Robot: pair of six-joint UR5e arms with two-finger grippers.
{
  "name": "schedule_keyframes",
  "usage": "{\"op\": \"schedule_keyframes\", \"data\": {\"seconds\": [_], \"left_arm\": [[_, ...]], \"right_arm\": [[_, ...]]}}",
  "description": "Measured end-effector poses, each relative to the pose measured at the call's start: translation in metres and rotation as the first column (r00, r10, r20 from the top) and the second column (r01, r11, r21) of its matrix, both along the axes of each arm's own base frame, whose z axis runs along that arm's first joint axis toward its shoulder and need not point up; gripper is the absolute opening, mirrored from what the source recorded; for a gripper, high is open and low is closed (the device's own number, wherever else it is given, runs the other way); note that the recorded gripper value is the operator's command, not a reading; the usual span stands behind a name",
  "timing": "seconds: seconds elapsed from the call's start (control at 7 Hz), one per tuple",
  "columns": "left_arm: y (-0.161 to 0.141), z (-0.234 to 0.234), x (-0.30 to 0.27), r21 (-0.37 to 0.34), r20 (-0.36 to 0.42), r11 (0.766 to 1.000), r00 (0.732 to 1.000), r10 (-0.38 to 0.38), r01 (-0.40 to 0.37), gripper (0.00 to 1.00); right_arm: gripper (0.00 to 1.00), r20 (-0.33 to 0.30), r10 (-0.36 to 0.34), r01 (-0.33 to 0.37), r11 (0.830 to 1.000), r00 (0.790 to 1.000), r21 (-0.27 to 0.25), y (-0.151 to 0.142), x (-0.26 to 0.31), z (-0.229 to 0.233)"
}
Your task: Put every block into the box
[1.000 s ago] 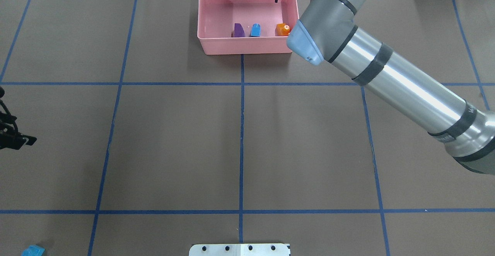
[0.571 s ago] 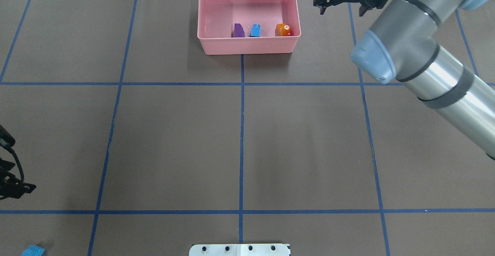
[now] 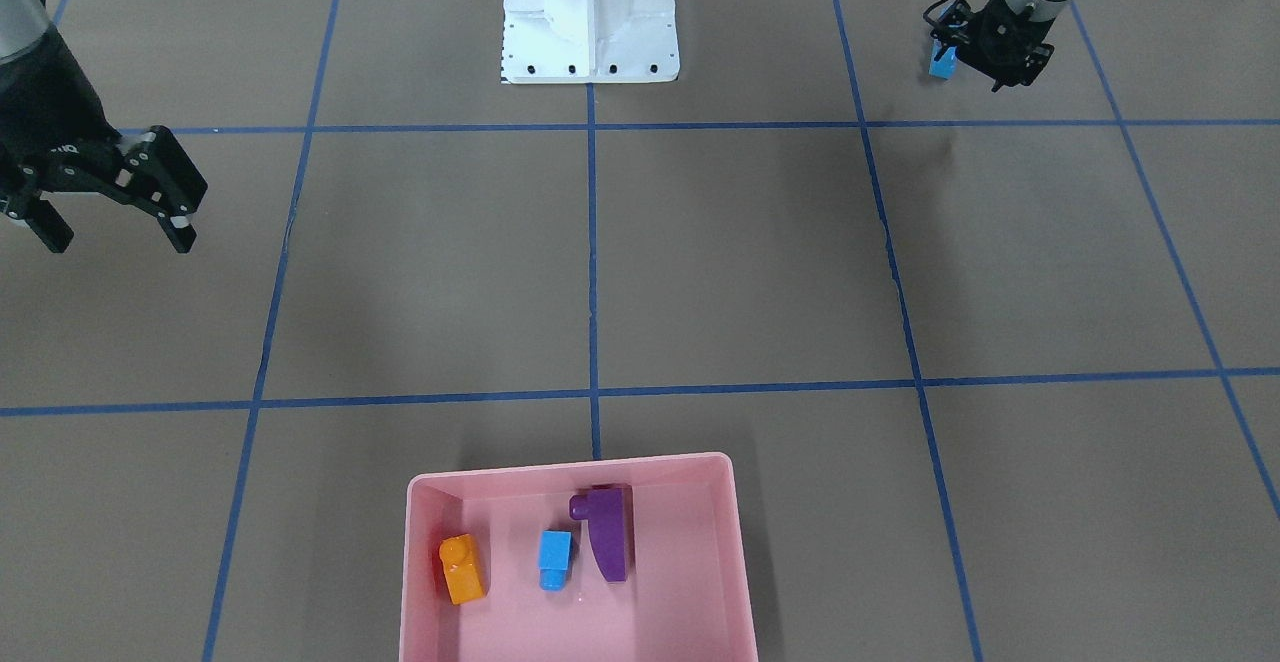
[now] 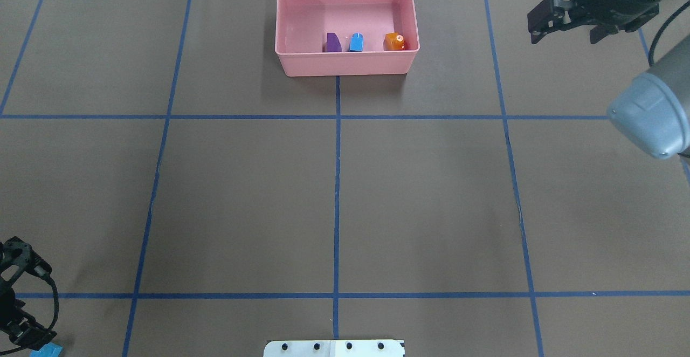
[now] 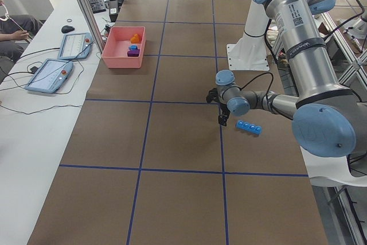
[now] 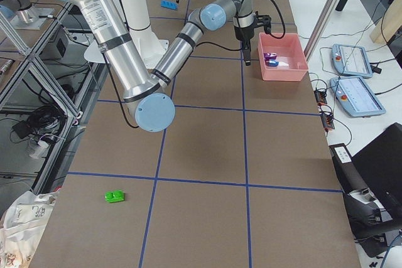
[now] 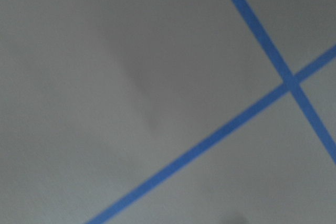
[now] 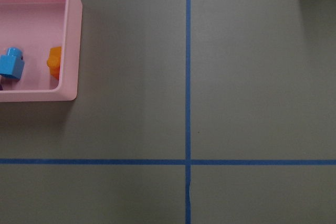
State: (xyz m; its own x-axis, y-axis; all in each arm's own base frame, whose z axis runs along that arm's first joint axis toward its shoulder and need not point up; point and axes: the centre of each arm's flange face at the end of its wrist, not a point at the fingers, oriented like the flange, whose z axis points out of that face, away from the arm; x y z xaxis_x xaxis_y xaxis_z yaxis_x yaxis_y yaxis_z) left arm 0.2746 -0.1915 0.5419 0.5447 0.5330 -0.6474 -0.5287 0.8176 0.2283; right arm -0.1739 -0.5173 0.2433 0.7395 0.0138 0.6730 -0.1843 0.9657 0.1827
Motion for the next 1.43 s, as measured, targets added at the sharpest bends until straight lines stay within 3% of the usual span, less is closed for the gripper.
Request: {"op": "schedule_keyframes", "data": {"seconds": [0.14,0.43,1.43], "left_arm": [[0.017,0.005,0.01,-0.024,0.037,1.0,0.999,-0.018,0.019,1.0],[0.038,0.007,0.023,-0.054,0.07,0.998,0.997,-0.026,0.03,0.53],[0.043,0.01,0.026,-0.062,0.08,0.998,0.997,-0.022,0.027,0.53]], "right_arm": [[0.99,0.003,-0.011,0.011,1.0,1.0,0.006,0.013,0.021,0.011],[0.99,0.009,-0.025,0.025,1.0,1.0,0.012,0.02,0.042,0.021],[0.99,0.009,-0.028,0.028,1.0,1.0,0.013,0.016,0.044,0.022]]}}
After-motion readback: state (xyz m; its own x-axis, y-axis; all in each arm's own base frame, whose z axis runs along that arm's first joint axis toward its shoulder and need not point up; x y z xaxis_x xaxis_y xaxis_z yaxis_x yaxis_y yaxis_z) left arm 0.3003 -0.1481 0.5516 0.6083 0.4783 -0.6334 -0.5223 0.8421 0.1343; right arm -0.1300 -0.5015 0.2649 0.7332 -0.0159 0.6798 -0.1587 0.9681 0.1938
